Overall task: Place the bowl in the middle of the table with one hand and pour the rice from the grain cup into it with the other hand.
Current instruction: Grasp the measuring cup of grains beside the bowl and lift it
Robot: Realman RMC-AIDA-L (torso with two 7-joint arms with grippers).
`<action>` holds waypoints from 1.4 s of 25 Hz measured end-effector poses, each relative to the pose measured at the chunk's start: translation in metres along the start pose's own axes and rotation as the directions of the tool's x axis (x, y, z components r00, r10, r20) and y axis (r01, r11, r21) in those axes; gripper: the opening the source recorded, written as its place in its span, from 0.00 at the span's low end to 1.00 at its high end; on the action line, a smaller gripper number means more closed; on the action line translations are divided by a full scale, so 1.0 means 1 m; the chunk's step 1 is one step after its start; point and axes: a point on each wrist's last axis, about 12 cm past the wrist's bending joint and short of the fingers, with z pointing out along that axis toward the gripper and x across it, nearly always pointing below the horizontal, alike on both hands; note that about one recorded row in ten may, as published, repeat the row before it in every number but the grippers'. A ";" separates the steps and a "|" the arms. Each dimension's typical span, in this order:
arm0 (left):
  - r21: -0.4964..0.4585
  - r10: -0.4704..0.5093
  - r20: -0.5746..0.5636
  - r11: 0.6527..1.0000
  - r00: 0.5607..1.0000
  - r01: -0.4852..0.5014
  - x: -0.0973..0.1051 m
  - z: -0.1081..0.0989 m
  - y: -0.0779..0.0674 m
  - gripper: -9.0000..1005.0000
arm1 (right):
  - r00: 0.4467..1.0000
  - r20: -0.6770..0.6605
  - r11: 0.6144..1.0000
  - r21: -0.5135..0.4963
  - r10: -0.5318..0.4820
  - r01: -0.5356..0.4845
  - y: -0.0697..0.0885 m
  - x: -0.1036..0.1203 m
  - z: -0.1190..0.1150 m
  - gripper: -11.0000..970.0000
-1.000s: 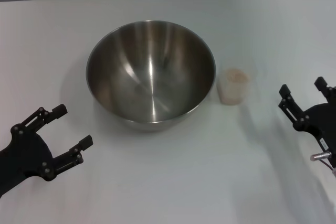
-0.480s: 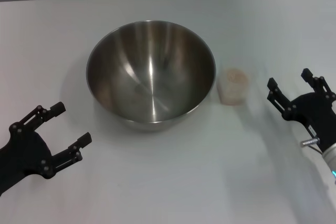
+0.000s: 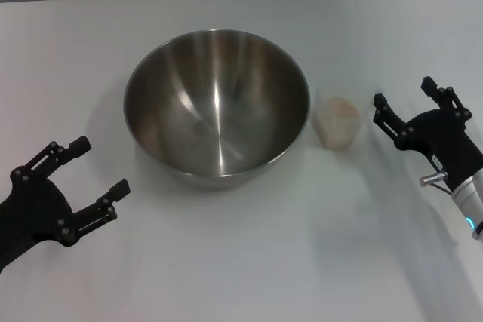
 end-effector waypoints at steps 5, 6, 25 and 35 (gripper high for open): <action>-0.004 0.004 0.003 1.000 1.000 -0.004 0.000 0.001 0.001 0.84 | 1.000 -0.004 1.000 -0.007 -0.005 0.005 0.000 -0.002 0.007 0.85; -0.006 0.004 0.004 1.000 1.000 -0.004 -0.001 0.001 0.001 0.84 | 1.000 -0.005 1.000 -0.008 -0.006 0.006 0.000 -0.002 0.008 0.85; -0.001 0.005 0.010 1.000 1.000 -0.005 -0.001 0.007 0.002 0.84 | 0.999 -0.036 0.999 -0.033 -0.026 0.025 0.001 -0.005 0.024 0.85; 0.003 0.007 0.013 1.000 1.000 -0.007 -0.002 0.009 0.003 0.84 | 0.999 -0.033 0.999 -0.037 -0.021 0.020 0.003 -0.006 0.025 0.85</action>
